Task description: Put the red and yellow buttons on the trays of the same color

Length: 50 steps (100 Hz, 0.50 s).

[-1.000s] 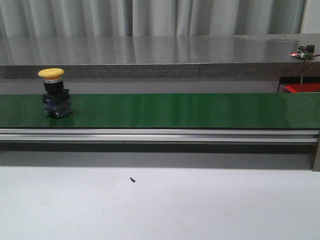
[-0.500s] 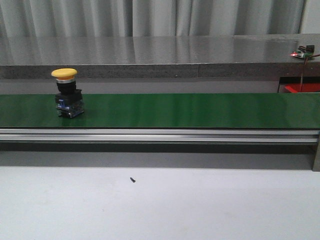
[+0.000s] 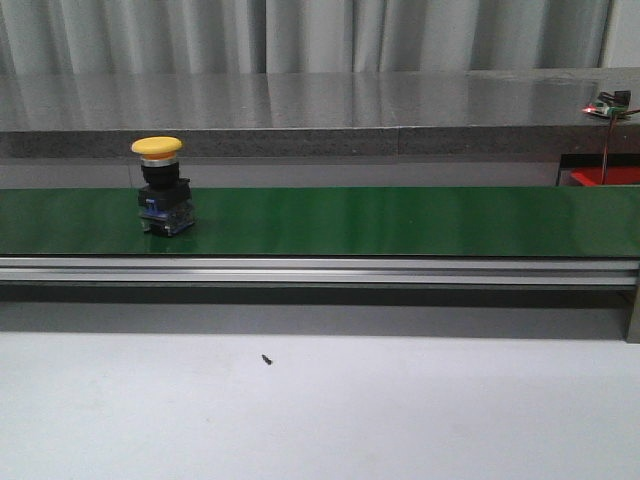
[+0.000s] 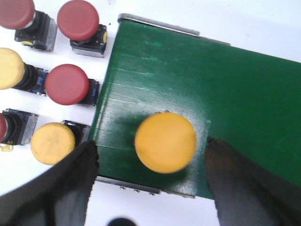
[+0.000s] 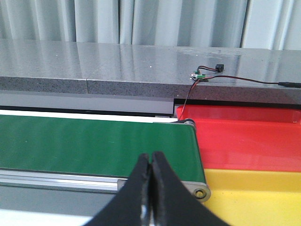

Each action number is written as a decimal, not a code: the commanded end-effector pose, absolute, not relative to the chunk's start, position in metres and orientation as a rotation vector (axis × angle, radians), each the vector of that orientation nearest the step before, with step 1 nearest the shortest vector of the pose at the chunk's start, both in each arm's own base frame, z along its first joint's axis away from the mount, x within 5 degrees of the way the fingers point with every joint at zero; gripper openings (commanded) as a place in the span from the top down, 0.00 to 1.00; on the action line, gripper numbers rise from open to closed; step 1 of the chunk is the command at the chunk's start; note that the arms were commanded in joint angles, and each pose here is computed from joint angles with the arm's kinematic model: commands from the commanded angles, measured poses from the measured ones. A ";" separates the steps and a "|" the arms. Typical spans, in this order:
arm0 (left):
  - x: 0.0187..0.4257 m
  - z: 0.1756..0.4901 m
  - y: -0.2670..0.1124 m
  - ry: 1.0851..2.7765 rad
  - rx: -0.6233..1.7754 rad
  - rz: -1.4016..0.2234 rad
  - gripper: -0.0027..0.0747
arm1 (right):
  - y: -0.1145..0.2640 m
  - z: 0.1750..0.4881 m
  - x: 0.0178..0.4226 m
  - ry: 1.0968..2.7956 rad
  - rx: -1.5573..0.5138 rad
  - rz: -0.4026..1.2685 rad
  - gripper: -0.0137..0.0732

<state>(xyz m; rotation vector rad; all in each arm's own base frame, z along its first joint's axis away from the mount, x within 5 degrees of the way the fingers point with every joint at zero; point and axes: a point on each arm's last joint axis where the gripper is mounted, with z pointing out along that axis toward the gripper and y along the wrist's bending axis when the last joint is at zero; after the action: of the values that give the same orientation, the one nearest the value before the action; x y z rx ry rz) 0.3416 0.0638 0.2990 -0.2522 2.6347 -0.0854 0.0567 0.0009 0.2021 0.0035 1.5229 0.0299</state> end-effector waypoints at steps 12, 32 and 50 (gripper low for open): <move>0.308 0.338 0.037 2.515 -0.159 -0.108 0.52 | 0.001 0.216 0.053 1.409 -0.005 0.015 0.92; 0.275 0.346 0.015 2.485 -0.077 -0.126 0.91 | 0.001 0.216 0.053 1.409 -0.005 0.015 0.92; 0.250 0.348 -0.001 2.464 -0.003 -0.147 0.99 | 0.001 0.216 0.053 1.409 -0.005 0.015 0.92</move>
<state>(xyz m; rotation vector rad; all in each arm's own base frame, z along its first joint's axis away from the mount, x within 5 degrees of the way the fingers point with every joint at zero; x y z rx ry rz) 0.2613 0.0072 0.3296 -0.0333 2.5678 -0.1291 0.0567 0.0009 0.2021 0.0035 1.5229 0.0299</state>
